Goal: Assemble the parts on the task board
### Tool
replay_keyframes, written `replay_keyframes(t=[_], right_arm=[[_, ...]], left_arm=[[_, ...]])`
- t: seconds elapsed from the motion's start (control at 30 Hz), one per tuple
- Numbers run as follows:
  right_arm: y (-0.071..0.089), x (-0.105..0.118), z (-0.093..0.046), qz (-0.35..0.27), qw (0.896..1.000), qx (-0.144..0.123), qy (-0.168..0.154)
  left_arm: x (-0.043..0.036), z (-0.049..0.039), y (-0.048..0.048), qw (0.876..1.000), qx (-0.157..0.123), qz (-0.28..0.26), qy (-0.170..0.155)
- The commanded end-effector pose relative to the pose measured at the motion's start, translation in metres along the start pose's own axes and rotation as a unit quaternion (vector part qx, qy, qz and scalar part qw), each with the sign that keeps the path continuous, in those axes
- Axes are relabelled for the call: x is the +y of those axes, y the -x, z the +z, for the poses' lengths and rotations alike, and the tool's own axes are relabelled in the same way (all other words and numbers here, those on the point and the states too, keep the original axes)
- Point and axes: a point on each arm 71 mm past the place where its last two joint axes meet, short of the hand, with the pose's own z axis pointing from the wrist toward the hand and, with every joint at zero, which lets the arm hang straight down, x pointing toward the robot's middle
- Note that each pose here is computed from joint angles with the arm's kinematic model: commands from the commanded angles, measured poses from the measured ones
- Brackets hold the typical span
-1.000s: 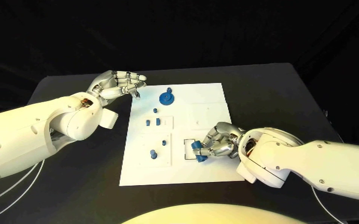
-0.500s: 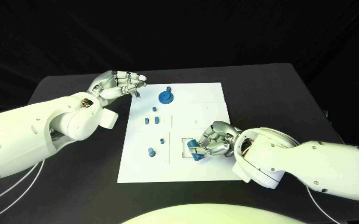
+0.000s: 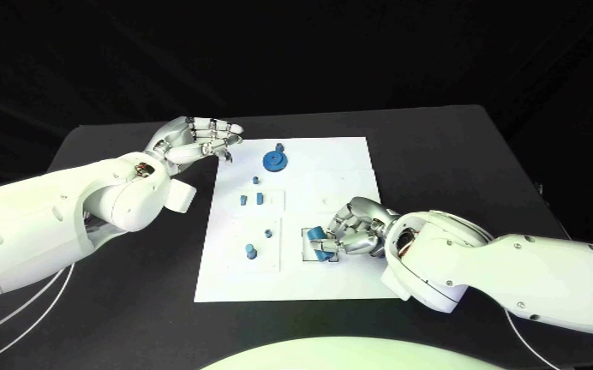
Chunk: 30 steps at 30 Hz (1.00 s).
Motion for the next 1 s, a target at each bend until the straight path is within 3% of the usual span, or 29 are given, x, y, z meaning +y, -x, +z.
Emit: replay_keyframes(t=[0.03,0.37,1.0], right_arm=[[0.0,0.001,0.002,-0.01,1.0,-0.003,0.006],[-0.007,0.002,0.008,-0.04,0.998,0.038,0.001],[-0.005,0.002,0.01,-0.056,0.998,0.016,0.015]], left_arm=[[-0.001,0.0,-0.0018,1.0,0.007,-0.004,-0.002],[-0.001,-0.0006,-0.0011,1.0,0.006,-0.004,-0.002],[-0.0008,-0.0003,-0.0009,1.0,0.007,-0.004,-0.002]])
